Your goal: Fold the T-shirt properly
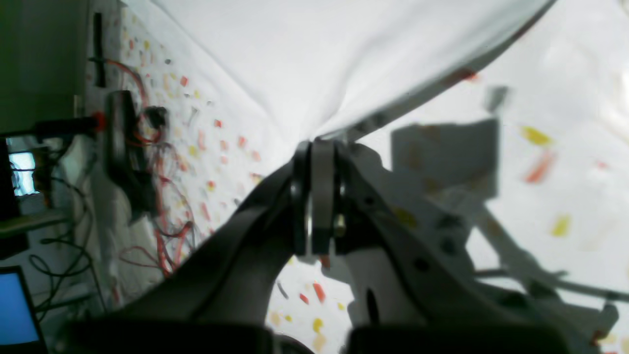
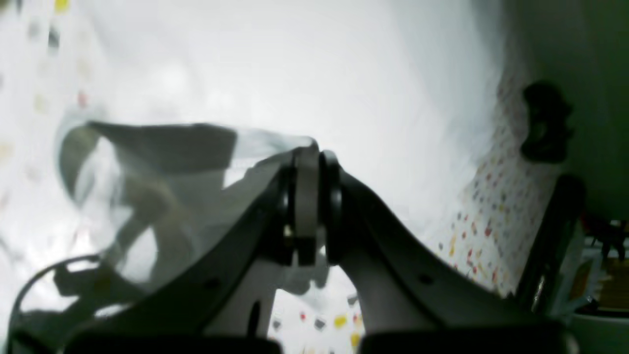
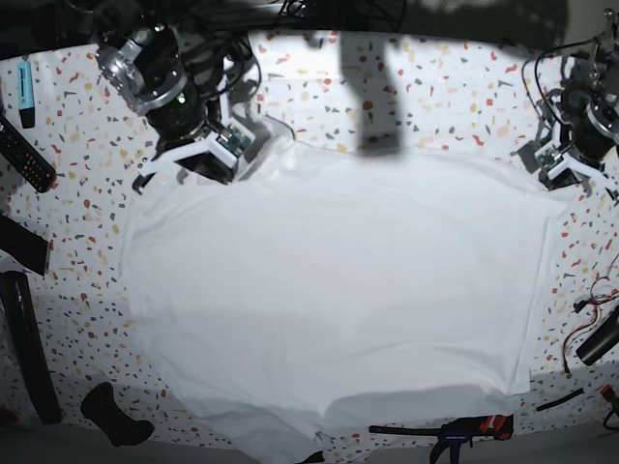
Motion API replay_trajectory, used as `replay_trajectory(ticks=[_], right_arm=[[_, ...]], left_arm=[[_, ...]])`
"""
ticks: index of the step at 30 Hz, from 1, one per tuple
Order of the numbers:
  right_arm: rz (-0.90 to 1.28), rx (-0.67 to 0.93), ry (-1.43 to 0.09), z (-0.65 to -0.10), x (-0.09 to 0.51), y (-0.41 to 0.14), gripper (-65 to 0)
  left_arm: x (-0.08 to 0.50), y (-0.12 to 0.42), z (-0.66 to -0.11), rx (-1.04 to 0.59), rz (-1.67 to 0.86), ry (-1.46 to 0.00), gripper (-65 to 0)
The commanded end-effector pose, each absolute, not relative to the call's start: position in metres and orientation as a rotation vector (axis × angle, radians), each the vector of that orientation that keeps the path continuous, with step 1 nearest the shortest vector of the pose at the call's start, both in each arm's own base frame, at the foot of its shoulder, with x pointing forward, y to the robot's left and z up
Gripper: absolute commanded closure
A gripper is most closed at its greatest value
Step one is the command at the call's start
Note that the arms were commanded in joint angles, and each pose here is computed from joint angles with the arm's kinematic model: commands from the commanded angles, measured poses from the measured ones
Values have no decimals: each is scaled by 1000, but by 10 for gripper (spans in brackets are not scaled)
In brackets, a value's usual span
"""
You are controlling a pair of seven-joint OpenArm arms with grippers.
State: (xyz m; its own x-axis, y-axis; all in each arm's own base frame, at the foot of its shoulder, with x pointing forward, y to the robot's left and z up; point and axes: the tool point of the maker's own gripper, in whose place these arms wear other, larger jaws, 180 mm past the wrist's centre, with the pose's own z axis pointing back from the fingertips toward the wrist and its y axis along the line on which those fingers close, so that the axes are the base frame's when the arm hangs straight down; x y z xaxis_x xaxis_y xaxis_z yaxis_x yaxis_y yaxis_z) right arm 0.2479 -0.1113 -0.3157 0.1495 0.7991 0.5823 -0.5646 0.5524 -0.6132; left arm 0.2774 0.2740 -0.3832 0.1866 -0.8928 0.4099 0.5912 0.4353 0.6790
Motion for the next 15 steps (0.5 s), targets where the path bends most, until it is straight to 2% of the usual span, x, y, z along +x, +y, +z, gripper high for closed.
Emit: replay_trajectory(ticks=[1,5,15], right_arm=[[976,-267,-1076,-302,256,-107,0],[896,-205,-1143,-289,278,-93,0],[791,-240,-1221,-277,342,-86,0]], left_arm=[[293,278,-364,456,-1080,-936,0],[312,276,-348,411,-977,-1017,0],[340,253,-334,375,-866,-1124,0]])
